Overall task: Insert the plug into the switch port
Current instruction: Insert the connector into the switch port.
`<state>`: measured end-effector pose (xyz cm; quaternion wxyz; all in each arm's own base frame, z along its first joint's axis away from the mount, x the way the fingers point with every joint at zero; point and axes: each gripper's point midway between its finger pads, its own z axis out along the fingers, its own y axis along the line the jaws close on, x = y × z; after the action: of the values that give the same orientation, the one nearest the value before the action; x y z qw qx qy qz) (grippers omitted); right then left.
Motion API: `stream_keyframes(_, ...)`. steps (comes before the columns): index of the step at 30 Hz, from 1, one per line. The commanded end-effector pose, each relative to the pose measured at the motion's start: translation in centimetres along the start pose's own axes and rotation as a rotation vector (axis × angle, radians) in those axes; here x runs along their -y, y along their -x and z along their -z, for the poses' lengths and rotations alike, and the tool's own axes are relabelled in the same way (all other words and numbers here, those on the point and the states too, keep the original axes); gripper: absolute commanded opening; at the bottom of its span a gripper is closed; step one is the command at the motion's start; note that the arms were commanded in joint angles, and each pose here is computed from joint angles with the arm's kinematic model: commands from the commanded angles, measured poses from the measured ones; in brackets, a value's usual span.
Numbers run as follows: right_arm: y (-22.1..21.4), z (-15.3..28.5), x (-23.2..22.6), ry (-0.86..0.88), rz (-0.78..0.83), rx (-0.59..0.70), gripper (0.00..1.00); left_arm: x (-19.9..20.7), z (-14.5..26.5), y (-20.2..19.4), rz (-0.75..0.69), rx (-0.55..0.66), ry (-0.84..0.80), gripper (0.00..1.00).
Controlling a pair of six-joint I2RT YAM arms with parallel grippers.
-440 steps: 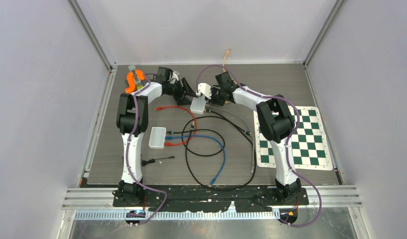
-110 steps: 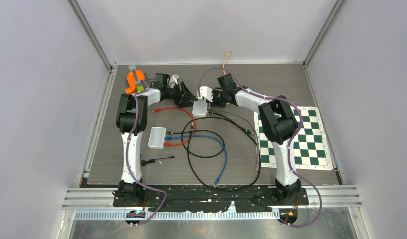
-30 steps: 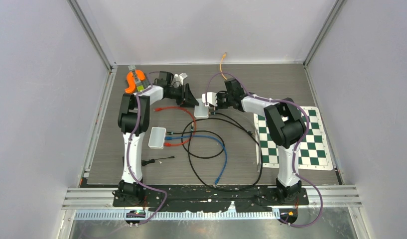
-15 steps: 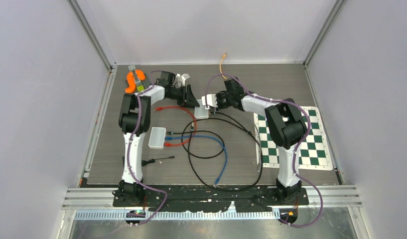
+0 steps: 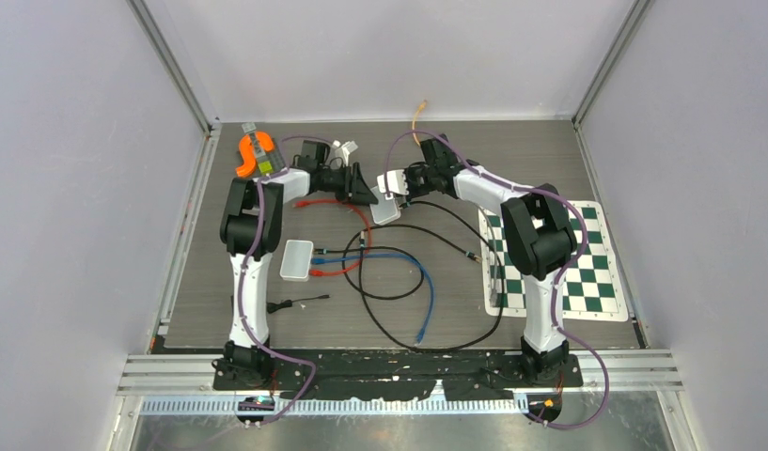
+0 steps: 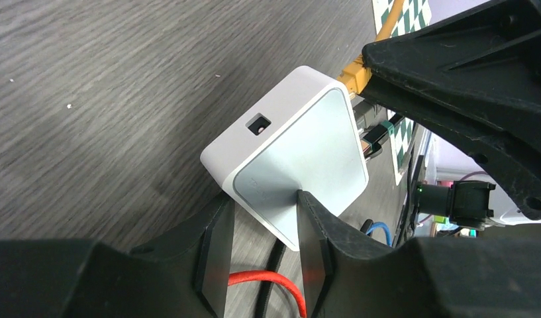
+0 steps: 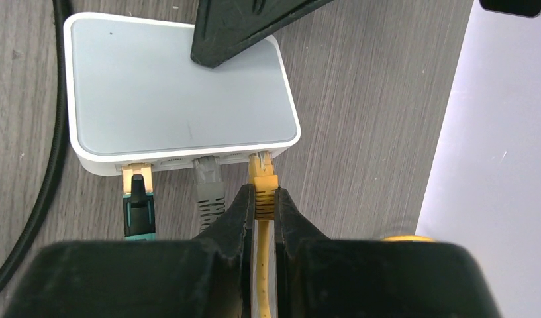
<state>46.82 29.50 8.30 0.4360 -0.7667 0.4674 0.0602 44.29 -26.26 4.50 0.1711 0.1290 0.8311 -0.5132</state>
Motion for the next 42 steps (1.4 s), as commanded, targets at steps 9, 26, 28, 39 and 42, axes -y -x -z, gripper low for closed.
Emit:
stream_keyframes(9, 12.3, -2.3, -2.8, 0.101, 0.157, 0.369, 0.05, 8.7, -1.3, 3.0, -0.271, 0.039, -0.190, 0.42)
stream_keyframes(26, 11.6, -1.7, -3.3, 0.171, 0.117, 0.334, 0.05, 9.1, -0.9, 2.9, -0.262, 0.063, -0.176, 0.45)
stream_keyframes(28, 11.3, -2.1, -4.0, 0.198, 0.111, 0.316, 0.05, 9.4, -1.0, 2.9, -0.272, 0.063, -0.184, 0.45)
stream_keyframes(39, 11.2, -2.4, -6.0, 0.276, 0.117, 0.291, 0.05, 11.6, -1.4, 3.8, -0.318, 0.092, -0.241, 0.43)
stream_keyframes(42, 11.2, -2.3, -5.9, 0.265, 0.116, 0.288, 0.05, 11.8, -1.5, 3.9, -0.323, 0.094, -0.244, 0.43)
